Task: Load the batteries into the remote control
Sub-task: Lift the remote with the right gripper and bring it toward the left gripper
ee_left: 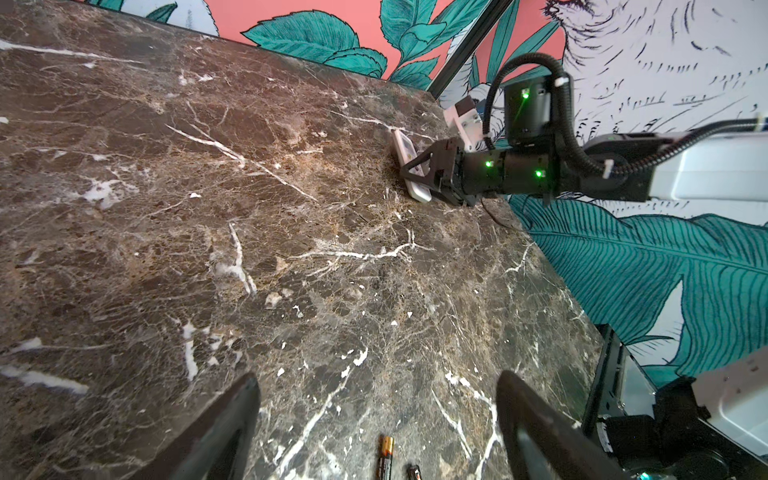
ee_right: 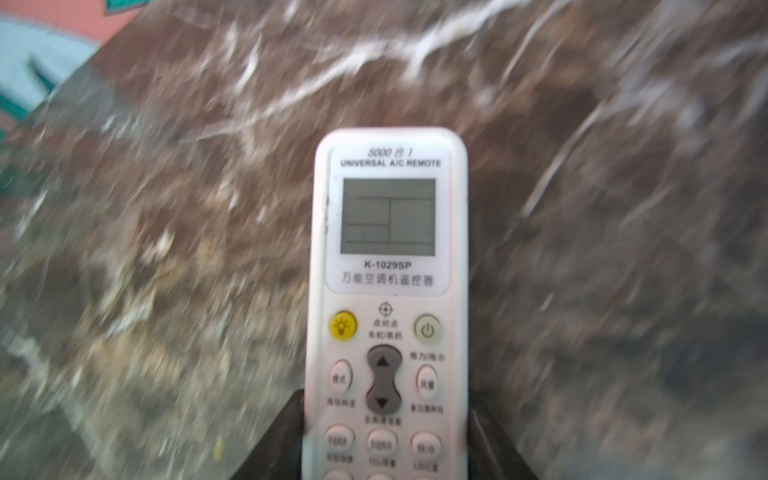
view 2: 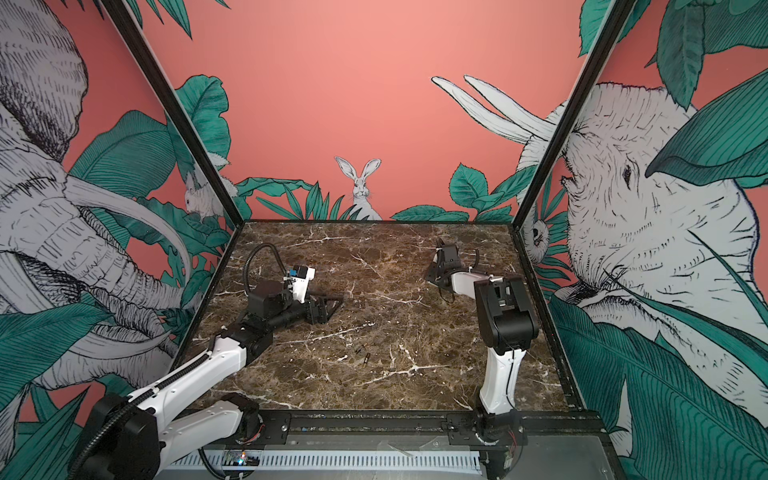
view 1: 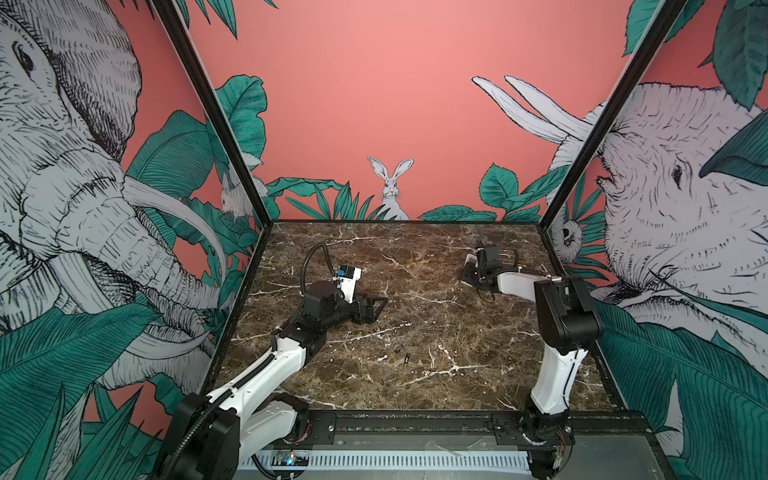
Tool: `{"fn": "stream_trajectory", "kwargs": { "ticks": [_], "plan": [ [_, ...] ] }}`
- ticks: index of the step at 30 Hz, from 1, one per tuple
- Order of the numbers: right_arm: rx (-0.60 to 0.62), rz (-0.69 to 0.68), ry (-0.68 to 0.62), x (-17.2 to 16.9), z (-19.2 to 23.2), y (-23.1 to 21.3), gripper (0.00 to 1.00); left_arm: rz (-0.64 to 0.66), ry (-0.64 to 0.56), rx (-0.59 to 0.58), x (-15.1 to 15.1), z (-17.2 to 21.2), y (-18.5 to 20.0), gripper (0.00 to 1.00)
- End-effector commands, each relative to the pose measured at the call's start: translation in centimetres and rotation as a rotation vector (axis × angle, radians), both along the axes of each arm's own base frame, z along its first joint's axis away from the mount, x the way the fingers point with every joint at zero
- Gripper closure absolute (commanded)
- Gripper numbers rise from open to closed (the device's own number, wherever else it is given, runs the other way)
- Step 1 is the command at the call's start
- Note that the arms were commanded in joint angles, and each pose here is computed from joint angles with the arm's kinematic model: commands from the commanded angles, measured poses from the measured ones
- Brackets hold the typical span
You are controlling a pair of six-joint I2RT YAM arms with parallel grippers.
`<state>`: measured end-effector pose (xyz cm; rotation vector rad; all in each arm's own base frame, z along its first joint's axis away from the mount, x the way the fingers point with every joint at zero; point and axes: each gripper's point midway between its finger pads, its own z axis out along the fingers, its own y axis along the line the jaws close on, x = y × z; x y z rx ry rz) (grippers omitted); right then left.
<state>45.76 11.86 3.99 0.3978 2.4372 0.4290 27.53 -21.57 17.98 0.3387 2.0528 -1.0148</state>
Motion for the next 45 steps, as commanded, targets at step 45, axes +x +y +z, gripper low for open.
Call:
{"fn": "stream_trajectory", "kwargs": {
  "ticks": [45],
  "plan": [
    [0.759, 1.114, -0.871, -29.0, 28.0, 22.4, 0.94, -0.53, -0.287, -0.423, -9.0, 16.8, -4.9, 0.18]
  ]
}}
